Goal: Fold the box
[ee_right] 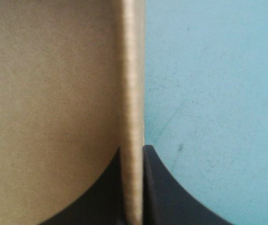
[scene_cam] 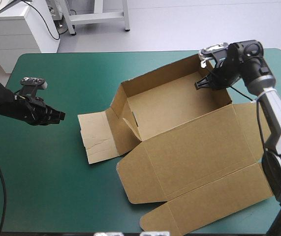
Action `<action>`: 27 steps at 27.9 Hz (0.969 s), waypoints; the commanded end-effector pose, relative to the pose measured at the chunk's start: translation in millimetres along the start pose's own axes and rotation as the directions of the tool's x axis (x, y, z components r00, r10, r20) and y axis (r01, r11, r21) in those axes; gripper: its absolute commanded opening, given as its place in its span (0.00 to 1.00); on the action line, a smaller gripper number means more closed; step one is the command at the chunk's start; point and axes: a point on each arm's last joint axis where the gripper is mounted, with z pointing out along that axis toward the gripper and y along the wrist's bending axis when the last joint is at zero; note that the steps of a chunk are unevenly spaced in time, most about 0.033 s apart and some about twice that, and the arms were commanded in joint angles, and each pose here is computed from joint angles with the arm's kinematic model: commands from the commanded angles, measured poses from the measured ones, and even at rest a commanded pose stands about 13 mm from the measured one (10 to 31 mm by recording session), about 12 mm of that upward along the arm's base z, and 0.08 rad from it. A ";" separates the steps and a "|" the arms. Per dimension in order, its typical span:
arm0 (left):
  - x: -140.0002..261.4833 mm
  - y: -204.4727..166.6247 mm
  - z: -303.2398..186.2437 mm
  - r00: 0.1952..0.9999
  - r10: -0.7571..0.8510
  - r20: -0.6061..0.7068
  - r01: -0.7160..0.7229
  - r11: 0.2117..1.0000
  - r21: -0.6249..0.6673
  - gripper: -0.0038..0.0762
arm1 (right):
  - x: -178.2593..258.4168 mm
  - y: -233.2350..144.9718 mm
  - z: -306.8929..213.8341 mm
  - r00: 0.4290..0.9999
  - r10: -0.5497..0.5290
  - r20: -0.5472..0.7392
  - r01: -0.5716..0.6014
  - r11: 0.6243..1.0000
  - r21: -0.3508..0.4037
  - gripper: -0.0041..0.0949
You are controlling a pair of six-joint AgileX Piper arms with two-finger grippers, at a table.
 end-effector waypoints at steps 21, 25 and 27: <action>-33.9 32.9 50.2 0.986 -0.093 0.138 0.097 0.995 -0.018 0.04 | 66.0 18.4 -212.9 0.884 -0.036 0.467 0.037 0.999 0.007 0.03; -34.7 39.9 53.9 0.988 -0.069 0.140 0.080 0.994 -0.075 0.04 | 66.0 18.6 -212.9 0.883 -0.035 0.467 0.037 0.999 0.005 0.03; -35.0 41.8 56.3 0.988 -0.071 0.138 0.082 0.993 -0.081 0.04 | 66.0 18.6 -212.9 0.883 -0.035 0.467 0.037 0.999 0.005 0.03</action>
